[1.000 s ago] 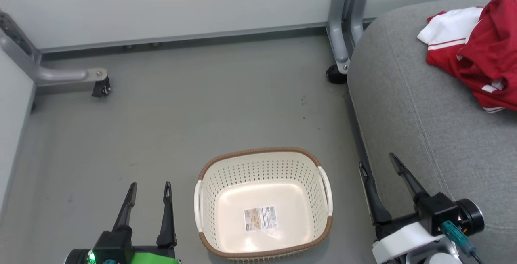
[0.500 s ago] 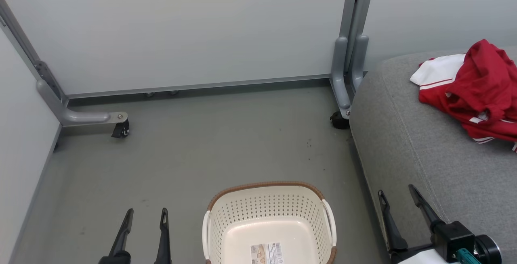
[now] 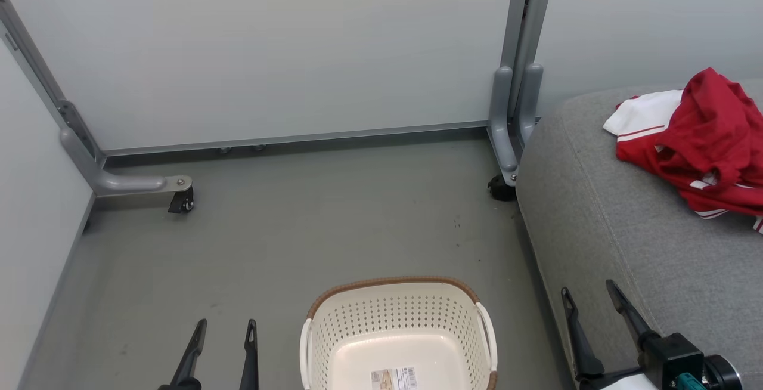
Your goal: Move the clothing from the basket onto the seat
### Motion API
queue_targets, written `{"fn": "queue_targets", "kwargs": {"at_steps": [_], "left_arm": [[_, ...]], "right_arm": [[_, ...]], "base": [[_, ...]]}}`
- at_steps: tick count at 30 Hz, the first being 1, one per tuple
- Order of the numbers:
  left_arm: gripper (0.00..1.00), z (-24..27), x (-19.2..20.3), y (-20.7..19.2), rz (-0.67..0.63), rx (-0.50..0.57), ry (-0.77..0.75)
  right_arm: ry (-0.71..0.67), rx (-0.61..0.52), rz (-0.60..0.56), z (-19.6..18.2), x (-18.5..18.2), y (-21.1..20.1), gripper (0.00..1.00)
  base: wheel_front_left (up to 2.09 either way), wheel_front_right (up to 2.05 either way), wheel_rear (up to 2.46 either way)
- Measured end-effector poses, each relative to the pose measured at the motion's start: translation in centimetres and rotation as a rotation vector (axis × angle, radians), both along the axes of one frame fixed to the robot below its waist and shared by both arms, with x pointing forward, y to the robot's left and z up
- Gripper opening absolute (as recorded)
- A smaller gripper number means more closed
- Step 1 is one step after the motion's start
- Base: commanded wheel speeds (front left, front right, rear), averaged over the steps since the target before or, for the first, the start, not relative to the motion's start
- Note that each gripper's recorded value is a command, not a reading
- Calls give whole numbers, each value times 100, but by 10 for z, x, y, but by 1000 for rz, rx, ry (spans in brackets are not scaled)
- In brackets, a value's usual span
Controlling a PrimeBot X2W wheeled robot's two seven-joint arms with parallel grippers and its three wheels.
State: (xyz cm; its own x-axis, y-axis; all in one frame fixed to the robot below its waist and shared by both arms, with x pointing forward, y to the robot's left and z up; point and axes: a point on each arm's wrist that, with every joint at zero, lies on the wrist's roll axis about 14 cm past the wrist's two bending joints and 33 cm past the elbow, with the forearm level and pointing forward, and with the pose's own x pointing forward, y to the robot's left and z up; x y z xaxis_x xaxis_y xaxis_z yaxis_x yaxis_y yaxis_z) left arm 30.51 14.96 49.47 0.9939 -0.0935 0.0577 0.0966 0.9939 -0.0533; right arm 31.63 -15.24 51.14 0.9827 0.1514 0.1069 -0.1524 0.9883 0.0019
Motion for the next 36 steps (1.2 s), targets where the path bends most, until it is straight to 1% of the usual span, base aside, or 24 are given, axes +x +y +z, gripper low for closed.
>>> {"fn": "queue_targets", "kwargs": {"at_steps": [1, 2, 7, 9, 19, 36], "left_arm": [[100, 0, 0, 0, 0, -5, 0], [0, -1, 0, 0, 1, -9, 4], [0, -16, -3, 0, 3, -11, 53], [0, -20, -4, 1, 8, -30, 70], [0, -27, 1, 10, 53, -227, 128], [0, -24, 19, 23, 96, -517, 160]], "right_arm": [[2, 3, -1, -1, -1, 0, 100], [6, 3, -1, -2, -2, 0, 0], [60, 8, 1, -19, -5, 2, 0], [75, 28, -2, -22, -5, 1, 0], [124, 236, -44, -27, -1, -9, 0], [156, 528, -86, -23, 15, -23, 0]], "base": [[0, 0, 0], [0, 0, 0], [0, 0, 0], [0, 0, 0], [0, 0, 0], [0, 0, 0]]}}
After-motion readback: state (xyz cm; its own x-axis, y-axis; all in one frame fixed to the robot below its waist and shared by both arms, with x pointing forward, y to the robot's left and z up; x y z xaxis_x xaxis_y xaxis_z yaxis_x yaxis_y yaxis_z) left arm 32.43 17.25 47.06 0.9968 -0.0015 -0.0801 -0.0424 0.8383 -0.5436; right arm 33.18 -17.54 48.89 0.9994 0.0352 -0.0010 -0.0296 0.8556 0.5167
